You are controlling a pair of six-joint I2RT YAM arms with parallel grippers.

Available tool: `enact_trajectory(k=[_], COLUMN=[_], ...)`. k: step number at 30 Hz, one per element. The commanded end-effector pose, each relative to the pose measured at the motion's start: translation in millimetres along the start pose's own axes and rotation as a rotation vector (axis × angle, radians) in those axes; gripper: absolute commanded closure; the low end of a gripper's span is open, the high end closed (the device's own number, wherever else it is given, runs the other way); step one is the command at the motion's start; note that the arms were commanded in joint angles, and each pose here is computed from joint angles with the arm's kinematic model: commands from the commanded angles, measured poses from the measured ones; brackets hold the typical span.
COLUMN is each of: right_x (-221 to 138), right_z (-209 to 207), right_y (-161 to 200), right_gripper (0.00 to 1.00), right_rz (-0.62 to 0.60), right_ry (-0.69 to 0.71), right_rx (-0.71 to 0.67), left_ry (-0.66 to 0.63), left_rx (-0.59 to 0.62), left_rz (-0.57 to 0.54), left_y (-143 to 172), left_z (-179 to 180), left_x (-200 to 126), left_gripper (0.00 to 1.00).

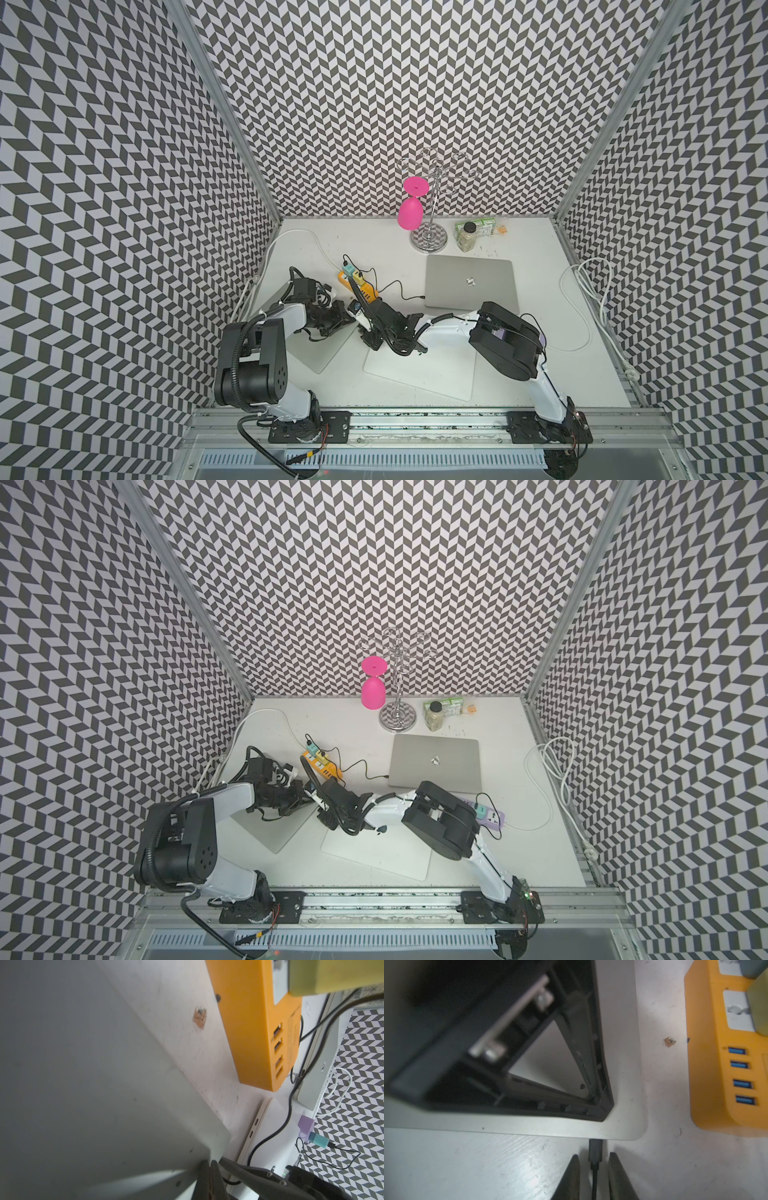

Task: Unplug the laptop charger
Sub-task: Remove the charging cable from the laptop.

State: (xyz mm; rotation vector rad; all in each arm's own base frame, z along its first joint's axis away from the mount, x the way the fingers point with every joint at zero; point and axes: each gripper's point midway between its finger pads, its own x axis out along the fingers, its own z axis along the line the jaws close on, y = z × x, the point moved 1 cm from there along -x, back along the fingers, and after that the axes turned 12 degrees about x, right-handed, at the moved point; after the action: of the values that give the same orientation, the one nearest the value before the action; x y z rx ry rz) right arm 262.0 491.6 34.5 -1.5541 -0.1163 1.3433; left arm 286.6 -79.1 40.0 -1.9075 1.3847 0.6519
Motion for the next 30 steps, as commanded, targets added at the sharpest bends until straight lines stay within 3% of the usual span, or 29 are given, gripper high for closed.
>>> enact_trajectory(k=[1, 19, 30], right_x=[6, 12, 11], right_z=[0, 2, 1], right_y=[-8, -3, 0], right_gripper=[0.78, 0.82, 0.90], right_rz=[-0.042, -0.035, -0.033], right_ry=[0.013, 0.003, 0.046], right_rx=[0.006, 0.006, -0.002], left_ry=[-0.053, -0.053, -0.054], left_rx=[-0.006, -0.030, -0.037], left_rz=[0.028, 0.050, 0.062], left_y=[5, 5, 6], left_z=[10, 18, 21], left_x=[4, 9, 13], left_gripper=[1.00, 1.00, 1.00])
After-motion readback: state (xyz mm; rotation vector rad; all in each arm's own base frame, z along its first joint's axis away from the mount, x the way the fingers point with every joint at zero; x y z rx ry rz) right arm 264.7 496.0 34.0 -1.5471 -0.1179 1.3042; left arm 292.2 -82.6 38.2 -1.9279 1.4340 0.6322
